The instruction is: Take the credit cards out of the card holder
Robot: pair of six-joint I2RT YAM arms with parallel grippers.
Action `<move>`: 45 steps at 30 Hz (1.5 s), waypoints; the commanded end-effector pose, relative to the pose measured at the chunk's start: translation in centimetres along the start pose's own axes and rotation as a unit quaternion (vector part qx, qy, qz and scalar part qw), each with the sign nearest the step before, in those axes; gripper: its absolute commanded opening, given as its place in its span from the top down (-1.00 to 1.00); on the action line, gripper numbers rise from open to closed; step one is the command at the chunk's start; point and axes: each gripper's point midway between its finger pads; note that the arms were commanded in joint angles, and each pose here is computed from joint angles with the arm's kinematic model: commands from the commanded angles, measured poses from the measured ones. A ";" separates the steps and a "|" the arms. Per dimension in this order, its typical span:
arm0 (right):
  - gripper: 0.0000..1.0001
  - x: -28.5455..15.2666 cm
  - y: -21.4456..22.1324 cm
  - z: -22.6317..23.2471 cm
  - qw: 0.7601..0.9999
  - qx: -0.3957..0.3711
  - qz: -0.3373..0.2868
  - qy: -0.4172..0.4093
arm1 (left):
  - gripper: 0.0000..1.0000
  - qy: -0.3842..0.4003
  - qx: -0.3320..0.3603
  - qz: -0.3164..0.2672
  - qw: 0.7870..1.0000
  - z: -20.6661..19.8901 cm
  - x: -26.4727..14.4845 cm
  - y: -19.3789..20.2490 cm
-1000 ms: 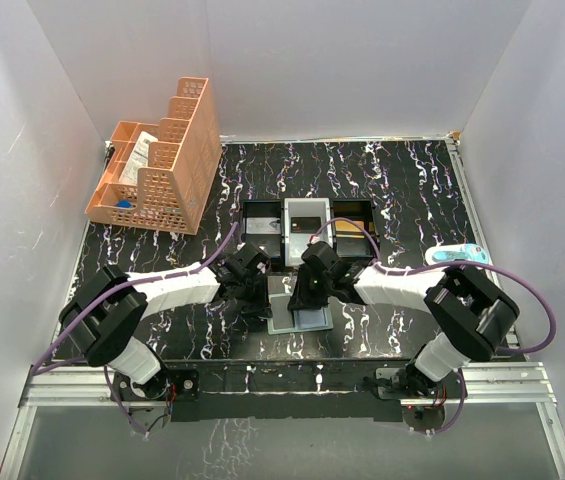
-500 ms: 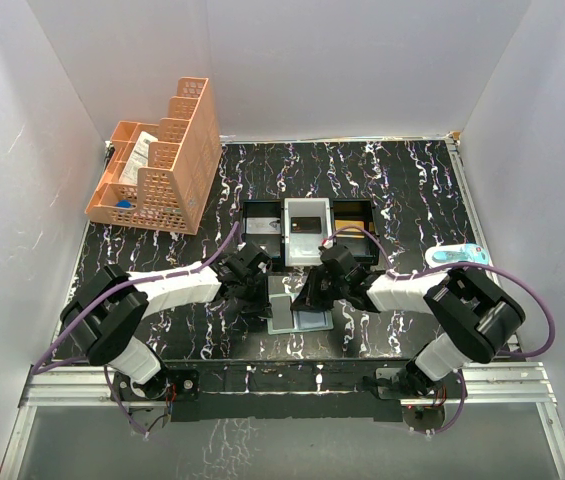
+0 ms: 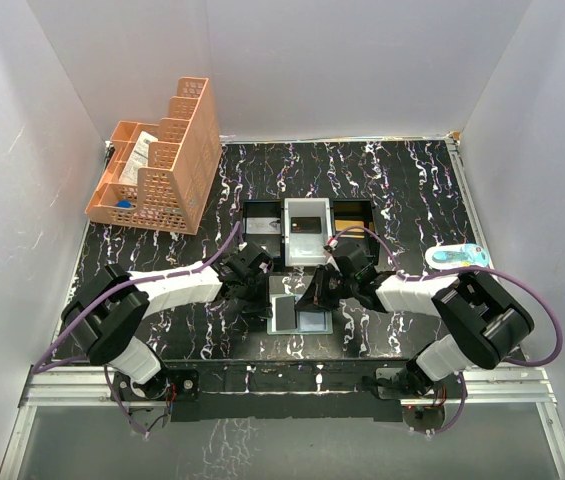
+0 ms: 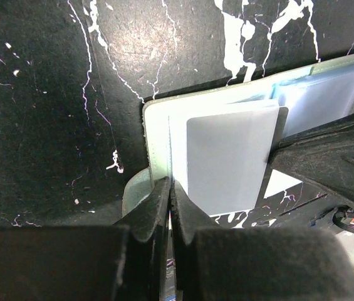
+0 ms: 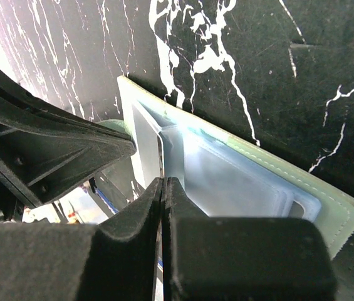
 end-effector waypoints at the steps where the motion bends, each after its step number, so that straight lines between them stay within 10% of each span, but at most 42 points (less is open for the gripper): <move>1: 1.00 -0.7 0.0 1.1 1.000 -0.015 0.004 -0.027 | 1.00 -0.069 0.014 0.052 0.996 3.5 1.9 3.8; 17: 1.00 -1.3 -0.5 0.2 0.999 -0.016 0.010 -0.026 | 0.99 -0.042 0.021 0.035 0.998 2.2 1.2 2.9; 27: 1.00 -0.9 -0.8 0.1 1.000 -0.009 0.010 -0.021 | 0.19 0.073 0.055 -0.066 0.994 -4.5 -3.6 -2.8; 45: 1.00 -0.8 -0.9 0.2 1.000 0.001 0.007 -0.024 | 0.83 0.047 0.015 0.008 0.999 -2.2 0.3 0.9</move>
Point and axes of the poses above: each gripper's point midway between its finger pads, its own x axis out along the fingers, its own z axis along the line the jaws close on, y = z × x, and after that the axes turned 10 degrees about x, right-handed
